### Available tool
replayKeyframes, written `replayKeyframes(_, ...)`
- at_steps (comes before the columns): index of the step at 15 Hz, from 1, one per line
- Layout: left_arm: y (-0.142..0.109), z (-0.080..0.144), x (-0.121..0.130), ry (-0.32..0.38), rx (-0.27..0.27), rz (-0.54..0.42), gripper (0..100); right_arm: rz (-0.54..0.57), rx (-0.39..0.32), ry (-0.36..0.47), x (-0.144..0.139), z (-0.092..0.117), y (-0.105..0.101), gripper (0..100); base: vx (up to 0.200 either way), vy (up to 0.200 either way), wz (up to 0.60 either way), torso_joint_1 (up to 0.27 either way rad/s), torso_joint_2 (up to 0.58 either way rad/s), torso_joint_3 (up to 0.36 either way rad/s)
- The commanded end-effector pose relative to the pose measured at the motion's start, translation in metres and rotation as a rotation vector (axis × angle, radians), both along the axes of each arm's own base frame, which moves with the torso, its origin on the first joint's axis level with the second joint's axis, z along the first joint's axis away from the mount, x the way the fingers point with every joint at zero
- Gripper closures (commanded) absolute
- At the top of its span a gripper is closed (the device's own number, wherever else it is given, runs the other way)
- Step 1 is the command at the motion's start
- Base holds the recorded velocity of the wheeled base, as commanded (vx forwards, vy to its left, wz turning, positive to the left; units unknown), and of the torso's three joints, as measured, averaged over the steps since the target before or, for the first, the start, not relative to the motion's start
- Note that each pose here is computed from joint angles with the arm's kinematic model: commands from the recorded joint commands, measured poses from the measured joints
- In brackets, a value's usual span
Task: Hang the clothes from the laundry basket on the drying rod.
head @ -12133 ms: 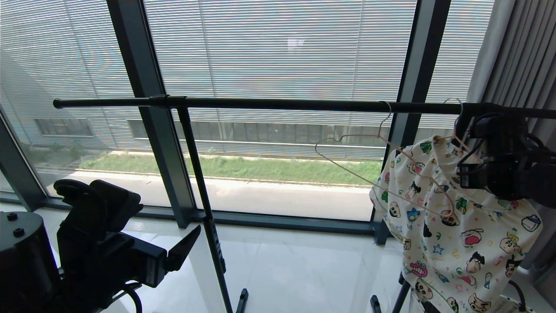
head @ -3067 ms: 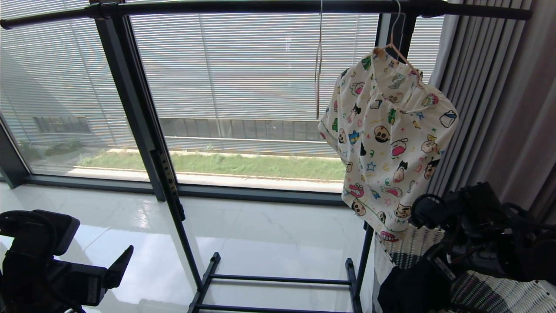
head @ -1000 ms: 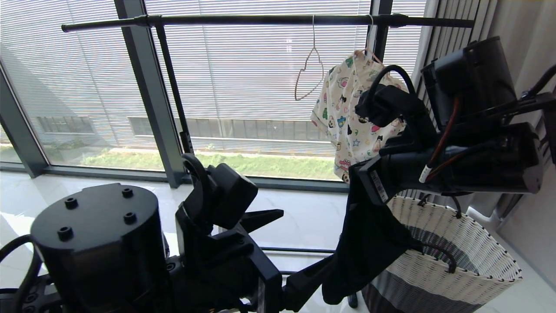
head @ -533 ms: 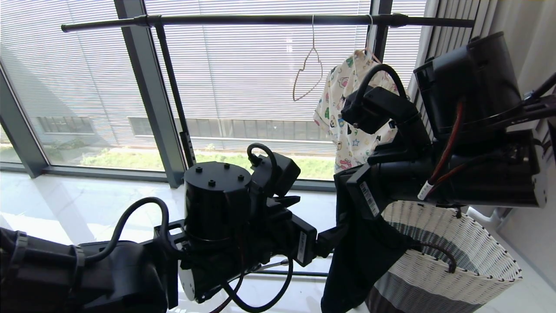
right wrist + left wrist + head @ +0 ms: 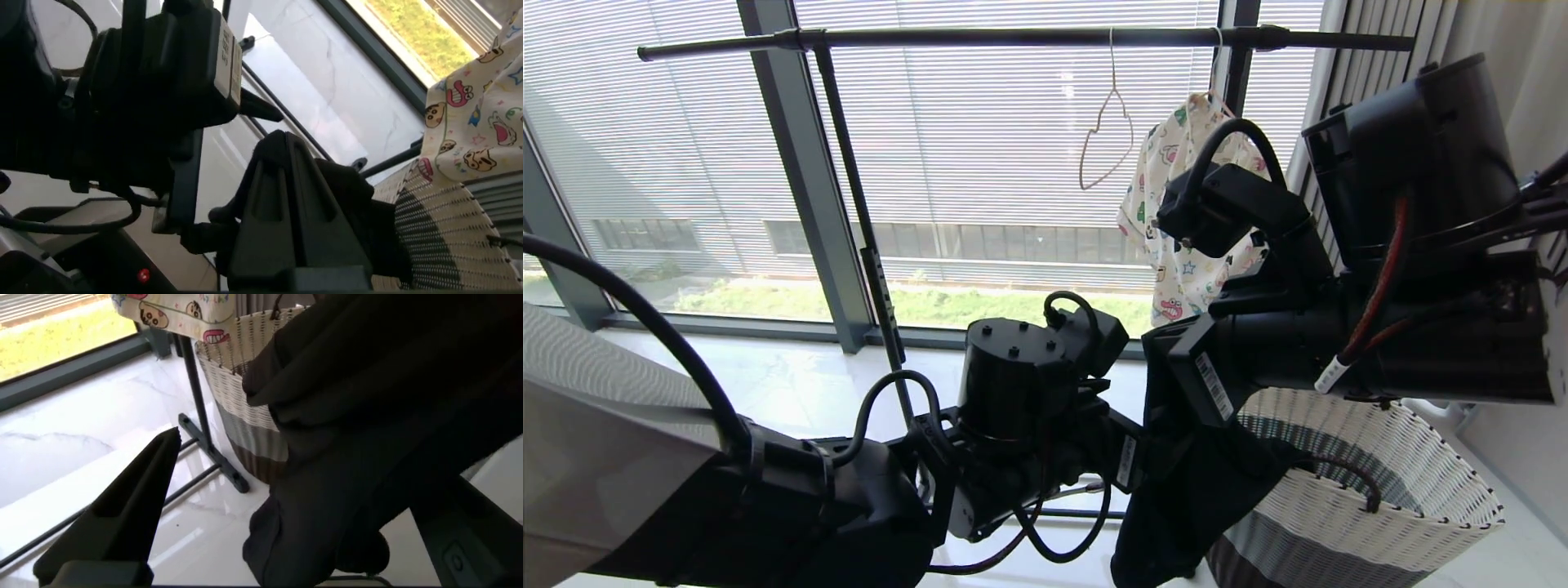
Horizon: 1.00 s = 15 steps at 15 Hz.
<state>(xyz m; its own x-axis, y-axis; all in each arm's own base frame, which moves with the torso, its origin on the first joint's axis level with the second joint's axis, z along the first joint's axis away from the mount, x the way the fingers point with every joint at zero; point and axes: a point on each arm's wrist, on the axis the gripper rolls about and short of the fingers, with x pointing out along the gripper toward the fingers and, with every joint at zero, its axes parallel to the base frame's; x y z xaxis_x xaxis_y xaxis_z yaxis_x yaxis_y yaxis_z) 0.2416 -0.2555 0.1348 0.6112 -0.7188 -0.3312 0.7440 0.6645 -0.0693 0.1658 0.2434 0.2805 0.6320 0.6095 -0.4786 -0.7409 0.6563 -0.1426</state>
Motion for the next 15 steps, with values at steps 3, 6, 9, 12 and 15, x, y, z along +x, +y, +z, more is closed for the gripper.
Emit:
replayKeyframes(3, 0.003, -0.025, 0.011, 0.015, 0.091, 0.101, 0, -0.003, 0.001, -0.002, 0.0, 0.0, -0.001, 100, 0.0, 0.0, 0.0, 0.0, 0.0, 0.0)
replayKeyframes(6, 0.016, -0.036, 0.011, 0.039, 0.136, 0.124, 0, -0.004, 0.0, -0.002, 0.0, 0.0, -0.001, 100, 0.0, 0.0, 0.0, 0.0, 0.0, 0.0)
replayKeyframes(9, 0.021, -0.042, 0.01, 0.015, 0.197, 0.107, 0, -0.005, 0.002, -0.005, 0.0, 0.001, -0.001, 100, 0.0, 0.0, 0.0, 0.0, 0.0, 0.0)
replayKeyframes(12, 0.021, -0.042, 0.01, 0.012, 0.199, 0.103, 100, -0.008, 0.002, -0.006, 0.0, 0.001, -0.001, 100, 0.0, 0.0, 0.0, 0.0, 0.0, 0.0)
replayKeyframes(15, 0.021, -0.043, 0.009, 0.011, 0.206, 0.111, 100, -0.008, 0.002, -0.006, 0.0, 0.001, -0.001, 100, 0.0, 0.0, 0.0, 0.0, 0.0, 0.0)
